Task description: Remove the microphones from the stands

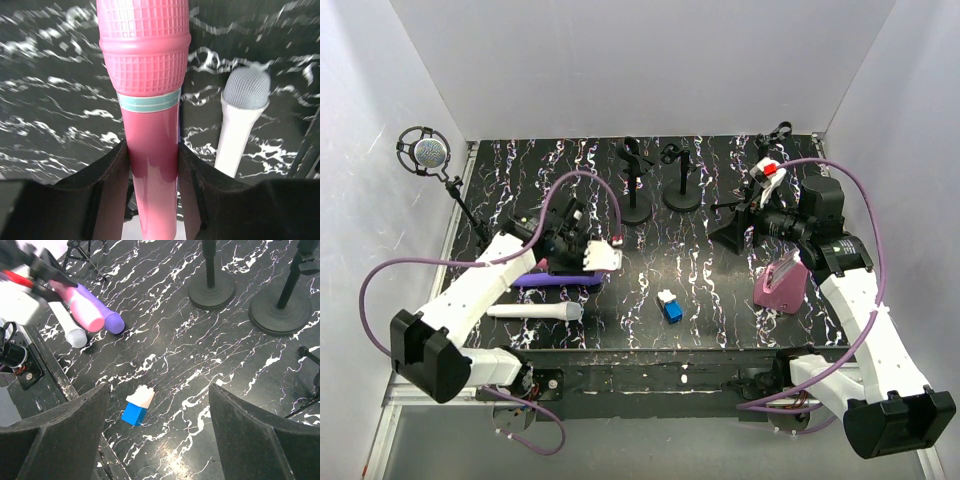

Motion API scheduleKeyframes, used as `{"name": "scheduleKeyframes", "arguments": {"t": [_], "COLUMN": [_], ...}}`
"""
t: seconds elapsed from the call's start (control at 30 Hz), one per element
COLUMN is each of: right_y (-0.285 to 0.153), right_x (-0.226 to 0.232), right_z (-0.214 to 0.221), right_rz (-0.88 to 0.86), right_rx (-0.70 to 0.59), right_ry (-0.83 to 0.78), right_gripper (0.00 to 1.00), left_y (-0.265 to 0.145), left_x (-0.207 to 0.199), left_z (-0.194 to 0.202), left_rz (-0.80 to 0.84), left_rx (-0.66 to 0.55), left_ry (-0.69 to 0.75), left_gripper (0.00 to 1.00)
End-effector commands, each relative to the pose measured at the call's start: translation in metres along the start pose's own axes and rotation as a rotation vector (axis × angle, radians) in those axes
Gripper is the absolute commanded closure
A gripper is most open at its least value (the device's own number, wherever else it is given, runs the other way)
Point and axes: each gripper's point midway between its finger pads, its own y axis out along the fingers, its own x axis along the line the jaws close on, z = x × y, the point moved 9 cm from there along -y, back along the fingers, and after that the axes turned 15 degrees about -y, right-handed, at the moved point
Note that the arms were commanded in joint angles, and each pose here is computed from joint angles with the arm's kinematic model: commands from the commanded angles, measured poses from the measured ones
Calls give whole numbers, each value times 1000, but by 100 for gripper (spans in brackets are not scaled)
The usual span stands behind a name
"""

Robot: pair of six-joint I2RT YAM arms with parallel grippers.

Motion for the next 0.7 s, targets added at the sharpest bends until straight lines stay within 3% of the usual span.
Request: {"name": "scheduleKeyframes", "arguments": {"t": [0.0, 0.33, 0.43, 0.6, 0.67], "right_y": [1, 3, 0, -2, -3], "right_x": [0, -3, -2, 3, 3], "right_z": [-7, -8, -3, 4, 4], "right_rz": [-26, -5, 0, -3, 1], "right_rx": [-34, -37, -20, -10, -7], "right_ry": [-37, -48, -53, -44, -49], "right_gripper": [15, 15, 15, 15, 15], "left_y": [23, 95, 110, 116, 118], "left_x": [31, 77, 77, 72, 70], "left_z": [29, 54, 64, 74, 76], "left_rz": [-252, -233, -156, -24, -7], "left_rx": [71, 109, 114, 130, 138], "left_ry": [92, -13, -9, -17, -25], "left_gripper": [100, 100, 100, 90, 78]}}
